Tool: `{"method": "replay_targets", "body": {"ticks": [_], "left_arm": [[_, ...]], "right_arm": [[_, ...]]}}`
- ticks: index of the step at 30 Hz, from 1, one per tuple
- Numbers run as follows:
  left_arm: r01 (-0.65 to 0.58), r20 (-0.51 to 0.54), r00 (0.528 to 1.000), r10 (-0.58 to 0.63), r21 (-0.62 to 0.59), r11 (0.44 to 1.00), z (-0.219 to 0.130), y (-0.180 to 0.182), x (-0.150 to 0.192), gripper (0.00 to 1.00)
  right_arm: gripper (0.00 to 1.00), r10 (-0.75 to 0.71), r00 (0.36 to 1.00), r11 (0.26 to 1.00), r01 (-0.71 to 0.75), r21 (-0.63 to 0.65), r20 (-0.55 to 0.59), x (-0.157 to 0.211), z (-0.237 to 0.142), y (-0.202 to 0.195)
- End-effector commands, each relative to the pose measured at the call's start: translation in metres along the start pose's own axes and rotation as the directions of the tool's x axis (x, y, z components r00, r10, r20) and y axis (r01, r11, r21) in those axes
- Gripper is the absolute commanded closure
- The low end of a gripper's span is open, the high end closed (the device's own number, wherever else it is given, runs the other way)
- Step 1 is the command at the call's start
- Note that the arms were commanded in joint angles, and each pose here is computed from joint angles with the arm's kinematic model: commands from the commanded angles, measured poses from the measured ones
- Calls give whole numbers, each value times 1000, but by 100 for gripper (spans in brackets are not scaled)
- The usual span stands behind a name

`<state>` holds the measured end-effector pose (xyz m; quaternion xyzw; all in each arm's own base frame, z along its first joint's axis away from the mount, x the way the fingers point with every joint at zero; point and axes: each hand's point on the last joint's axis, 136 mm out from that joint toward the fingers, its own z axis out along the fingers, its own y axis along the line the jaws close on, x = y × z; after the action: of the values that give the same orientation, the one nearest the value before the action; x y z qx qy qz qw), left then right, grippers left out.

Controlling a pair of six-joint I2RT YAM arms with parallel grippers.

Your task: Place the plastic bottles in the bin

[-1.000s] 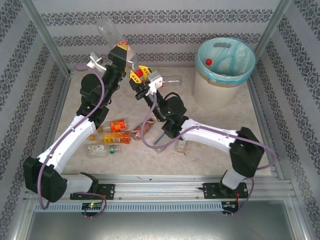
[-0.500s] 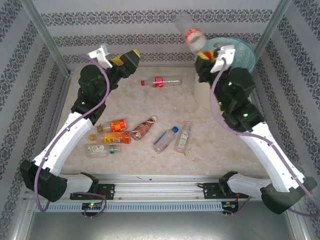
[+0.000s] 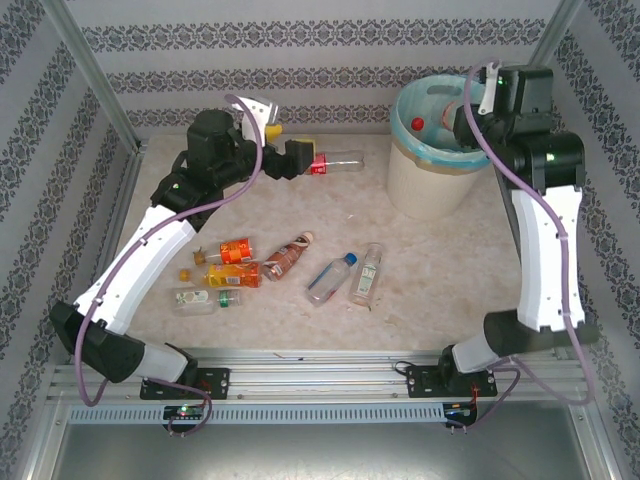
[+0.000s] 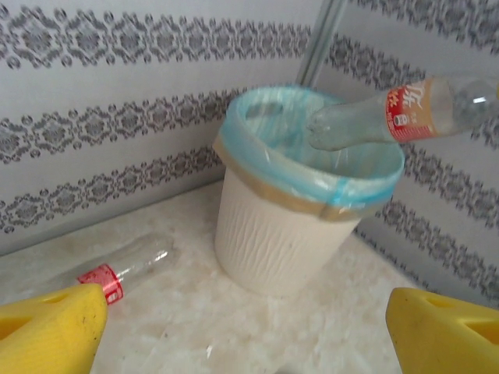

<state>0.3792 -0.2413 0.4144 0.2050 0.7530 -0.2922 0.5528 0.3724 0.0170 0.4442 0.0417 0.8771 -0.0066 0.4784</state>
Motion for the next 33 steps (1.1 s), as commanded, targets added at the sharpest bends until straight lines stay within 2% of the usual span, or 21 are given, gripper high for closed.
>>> {"method": "replay_targets", "body": {"ticks": [1,6,12,33], "left_arm": [[-79,-83,993,80,26,997,3,-8,17,7],[-101,-109,989,103,27,995,5,-8,24,7],[-111,-120,986,113,27,993,7,-8,28,6],[-113,-134,984,115,23,993,12,-5,36,6]], "right_arm": [[100,-20,985,996,35,83,-169,28,7,-17],[100,-23,957,989,65,134,-289,38,36,-28],[100,2,917,990,55,130,-400,58,73,-34],[100,61,807,996,-12,87,-587,109,172,-46]]}}
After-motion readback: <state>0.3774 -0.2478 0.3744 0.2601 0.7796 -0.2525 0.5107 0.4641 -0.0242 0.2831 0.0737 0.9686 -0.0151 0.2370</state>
